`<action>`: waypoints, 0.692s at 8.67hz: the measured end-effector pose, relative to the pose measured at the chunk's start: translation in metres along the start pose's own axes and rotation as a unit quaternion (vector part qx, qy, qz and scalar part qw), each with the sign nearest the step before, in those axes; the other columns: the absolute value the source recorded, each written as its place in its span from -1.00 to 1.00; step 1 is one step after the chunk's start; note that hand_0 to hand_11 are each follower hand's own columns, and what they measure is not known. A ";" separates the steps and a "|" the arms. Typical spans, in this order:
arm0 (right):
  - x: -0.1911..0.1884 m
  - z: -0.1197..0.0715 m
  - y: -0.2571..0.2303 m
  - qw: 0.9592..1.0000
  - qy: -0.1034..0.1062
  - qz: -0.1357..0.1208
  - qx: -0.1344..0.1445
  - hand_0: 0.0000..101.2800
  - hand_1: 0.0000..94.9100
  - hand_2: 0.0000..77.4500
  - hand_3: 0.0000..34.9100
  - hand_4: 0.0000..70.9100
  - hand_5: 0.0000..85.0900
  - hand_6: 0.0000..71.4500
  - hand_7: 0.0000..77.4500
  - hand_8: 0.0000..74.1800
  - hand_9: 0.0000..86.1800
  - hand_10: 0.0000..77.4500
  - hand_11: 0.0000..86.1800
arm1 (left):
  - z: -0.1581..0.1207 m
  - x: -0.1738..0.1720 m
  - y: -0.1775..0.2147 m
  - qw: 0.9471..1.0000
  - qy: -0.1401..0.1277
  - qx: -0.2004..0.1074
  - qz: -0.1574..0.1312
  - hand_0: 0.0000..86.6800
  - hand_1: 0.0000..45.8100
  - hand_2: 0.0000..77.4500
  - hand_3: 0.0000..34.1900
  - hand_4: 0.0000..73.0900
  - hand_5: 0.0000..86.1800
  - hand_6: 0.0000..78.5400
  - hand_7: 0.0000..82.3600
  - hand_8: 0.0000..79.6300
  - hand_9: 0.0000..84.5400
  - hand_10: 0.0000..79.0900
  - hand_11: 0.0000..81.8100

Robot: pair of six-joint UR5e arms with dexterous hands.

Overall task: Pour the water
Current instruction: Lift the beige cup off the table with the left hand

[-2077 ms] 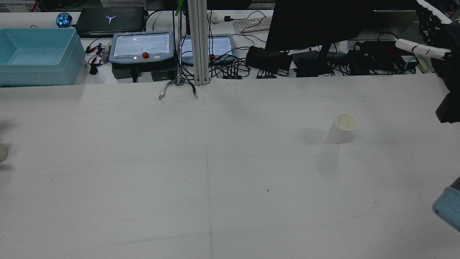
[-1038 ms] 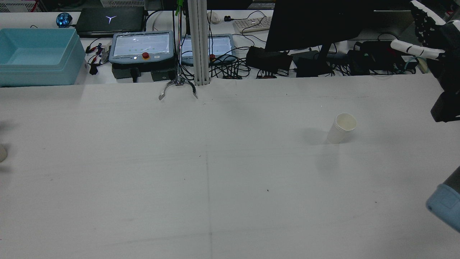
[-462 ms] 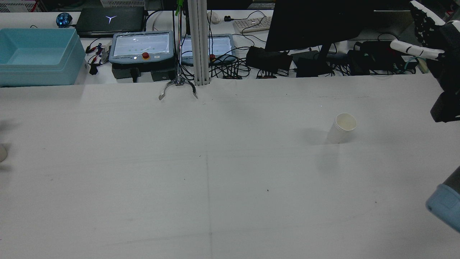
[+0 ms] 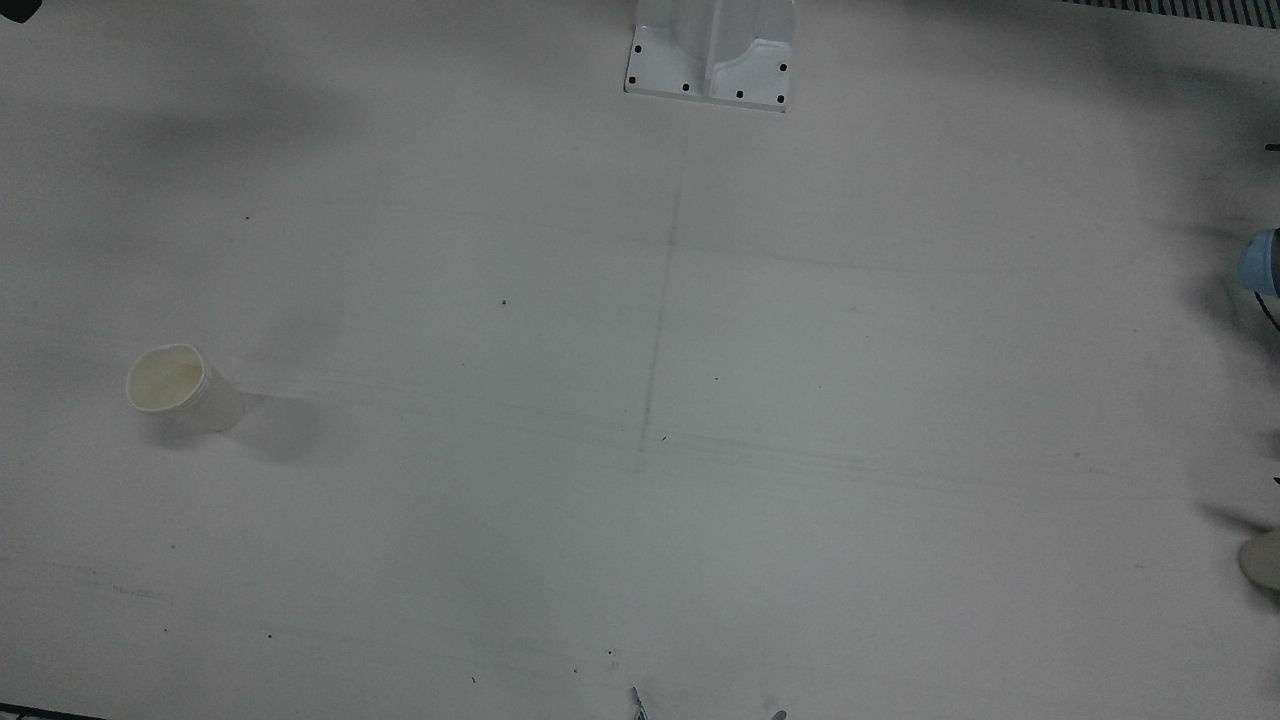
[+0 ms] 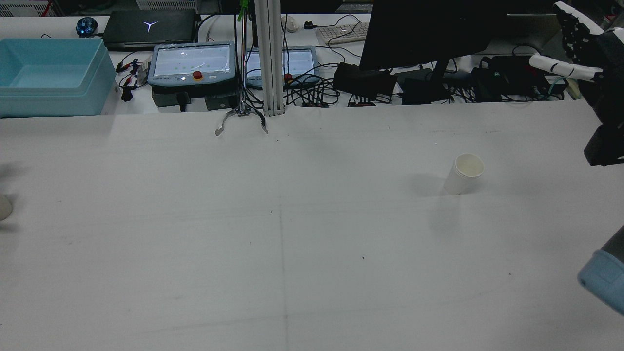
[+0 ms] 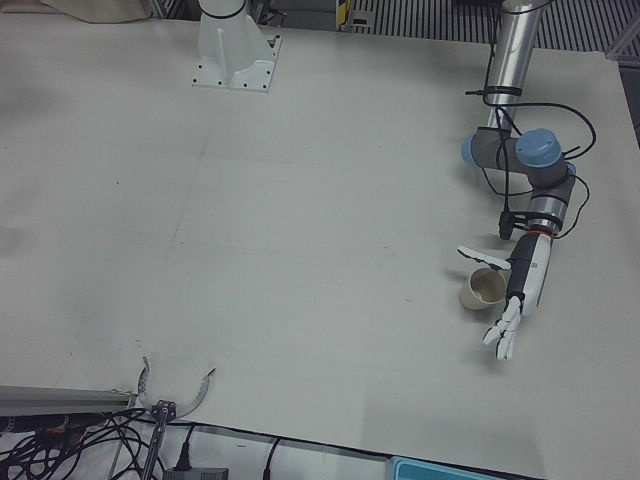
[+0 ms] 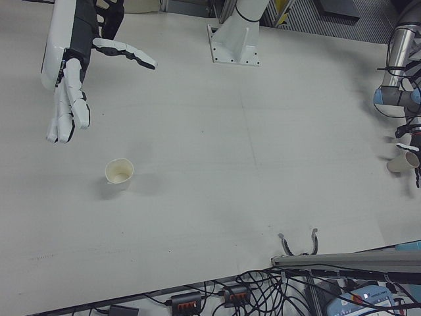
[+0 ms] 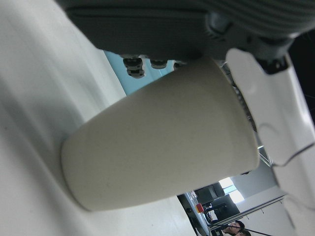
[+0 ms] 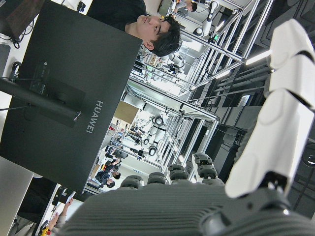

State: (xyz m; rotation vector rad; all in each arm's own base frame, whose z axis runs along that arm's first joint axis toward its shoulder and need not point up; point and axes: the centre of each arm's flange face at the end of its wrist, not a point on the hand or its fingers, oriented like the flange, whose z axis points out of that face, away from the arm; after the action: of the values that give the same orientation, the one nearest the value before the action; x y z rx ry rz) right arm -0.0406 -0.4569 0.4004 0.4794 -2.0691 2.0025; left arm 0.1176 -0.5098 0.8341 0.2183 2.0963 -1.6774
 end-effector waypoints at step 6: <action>0.000 0.000 0.000 1.000 0.000 0.001 0.000 -0.07 -0.67 -0.59 -1.00 -0.83 -0.80 -0.89 -0.85 -0.99 -0.95 -0.99 -0.96 | -0.004 -0.015 0.000 1.000 -0.015 0.000 0.008 0.19 -0.52 -0.97 -1.00 -0.60 -0.78 -0.96 -0.92 -0.99 -0.96 -0.90 -0.80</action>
State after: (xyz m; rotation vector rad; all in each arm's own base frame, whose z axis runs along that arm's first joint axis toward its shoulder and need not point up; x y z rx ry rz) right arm -0.0406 -0.4569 0.4001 0.4781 -2.0706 2.0027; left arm 0.1300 -0.5037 0.8413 0.2078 2.0667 -1.6609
